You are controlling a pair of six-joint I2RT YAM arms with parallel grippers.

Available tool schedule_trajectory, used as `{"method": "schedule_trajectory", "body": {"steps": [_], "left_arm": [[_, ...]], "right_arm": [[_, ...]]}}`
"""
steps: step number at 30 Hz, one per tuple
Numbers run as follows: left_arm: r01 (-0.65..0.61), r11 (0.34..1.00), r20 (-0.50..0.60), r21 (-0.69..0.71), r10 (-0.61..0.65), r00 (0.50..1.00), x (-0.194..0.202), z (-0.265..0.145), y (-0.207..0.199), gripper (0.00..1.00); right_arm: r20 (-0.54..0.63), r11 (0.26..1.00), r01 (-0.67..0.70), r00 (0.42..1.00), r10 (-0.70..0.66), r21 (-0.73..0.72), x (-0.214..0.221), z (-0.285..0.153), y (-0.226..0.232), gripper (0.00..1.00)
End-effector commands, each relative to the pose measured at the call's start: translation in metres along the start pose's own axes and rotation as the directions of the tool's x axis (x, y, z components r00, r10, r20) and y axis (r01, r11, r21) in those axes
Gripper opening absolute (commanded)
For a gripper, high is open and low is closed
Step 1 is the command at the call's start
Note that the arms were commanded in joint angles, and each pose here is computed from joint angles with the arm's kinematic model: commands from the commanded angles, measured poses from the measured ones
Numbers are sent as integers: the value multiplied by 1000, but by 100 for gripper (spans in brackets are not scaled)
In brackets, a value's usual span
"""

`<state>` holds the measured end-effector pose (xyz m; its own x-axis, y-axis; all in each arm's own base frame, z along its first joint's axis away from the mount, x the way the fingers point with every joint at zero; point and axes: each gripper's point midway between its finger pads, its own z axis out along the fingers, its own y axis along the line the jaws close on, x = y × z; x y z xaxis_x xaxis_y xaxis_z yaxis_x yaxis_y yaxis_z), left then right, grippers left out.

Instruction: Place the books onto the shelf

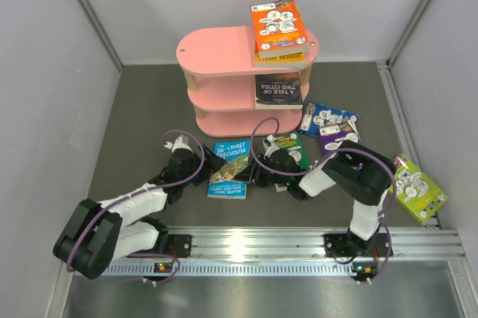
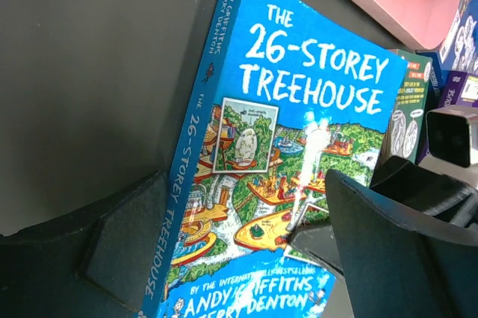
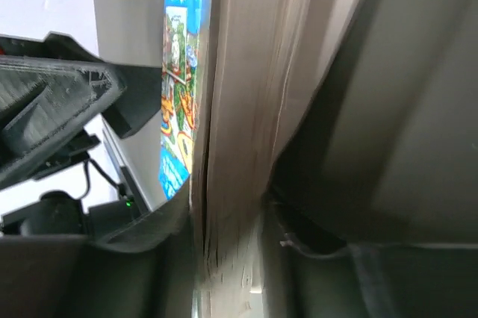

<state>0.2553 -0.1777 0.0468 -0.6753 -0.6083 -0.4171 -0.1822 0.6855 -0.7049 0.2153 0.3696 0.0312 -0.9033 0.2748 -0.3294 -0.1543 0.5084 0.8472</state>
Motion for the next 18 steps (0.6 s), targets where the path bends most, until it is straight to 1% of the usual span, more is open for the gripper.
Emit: {"method": "schedule_trajectory", "body": {"steps": [1, 2, 3, 4, 5, 7, 8, 9, 10, 11, 12, 13, 14, 16, 17, 18], "left_arm": [[-13, 996, -156, -91, -1, 988, 39, -11, 32, 91], [-39, 993, -158, -114, 21, 987, 38, -18, 35, 90], [-54, 990, -128, -128, 37, 991, 30, -20, 35, 90], [-71, 989, -109, -130, 57, 992, 23, -24, 29, 89], [-103, 983, -109, -150, 87, 990, 20, -34, 31, 89], [-134, 976, -38, -170, 130, 991, -2, -43, 22, 89], [-149, 973, -32, -176, 146, 989, -5, -52, 20, 89], [-155, 973, -26, -174, 152, 988, -9, -57, 16, 89], [-157, 979, -8, -131, 158, 987, -16, -64, -1, 88], [-162, 978, -25, -132, 160, 987, -14, -69, -4, 88], [-165, 980, -17, -109, 164, 986, -17, -74, -15, 87], [-171, 981, -7, -89, 171, 985, -19, -79, -23, 88], [-190, 979, -18, -69, 189, 982, -14, -83, -29, 88], [-195, 979, 4, -64, 196, 981, -15, -91, -37, 88], [-210, 976, -12, -51, 210, 978, -8, -94, -41, 88], [-206, 977, -12, -51, 206, 978, -6, -96, -44, 88]], "right_arm": [[-47, 999, 9, 999, -7, 33, 20, -9, -5, 24], [-40, 999, 15, 999, -13, 49, 19, -12, -8, 19], [-50, 996, 15, 999, -11, 84, 21, -15, -14, 12], [-34, 997, 21, 999, -18, 76, 17, -20, -7, 10], [-36, 996, 24, 999, -21, 86, 17, -23, -6, 8], [-36, 993, 20, 999, -16, 115, 15, -31, -4, 3], [-33, 993, 14, 999, -10, 120, 13, -34, -2, 0], [-18, 994, 11, 1000, -9, 104, 9, -39, 9, 0], [-24, 992, -1, 1000, 4, 124, 10, -43, 7, 0], [-19, 992, -24, 999, 26, 121, 9, -46, 12, 0], [-4, 994, -32, 999, 32, 101, 3, -52, 23, 0], [-5, 992, -59, 998, 60, 111, 3, -55, 25, 0], [-4, 992, -69, 998, 70, 101, 2, -58, 30, 0], [15, 993, -95, 995, 95, 66, -4, -65, 49, 0], [8, 987, -117, 993, 116, 113, -1, -70, 41, 0], [41, 986, -129, 991, 126, 106, -8, -76, 48, 0]]}}
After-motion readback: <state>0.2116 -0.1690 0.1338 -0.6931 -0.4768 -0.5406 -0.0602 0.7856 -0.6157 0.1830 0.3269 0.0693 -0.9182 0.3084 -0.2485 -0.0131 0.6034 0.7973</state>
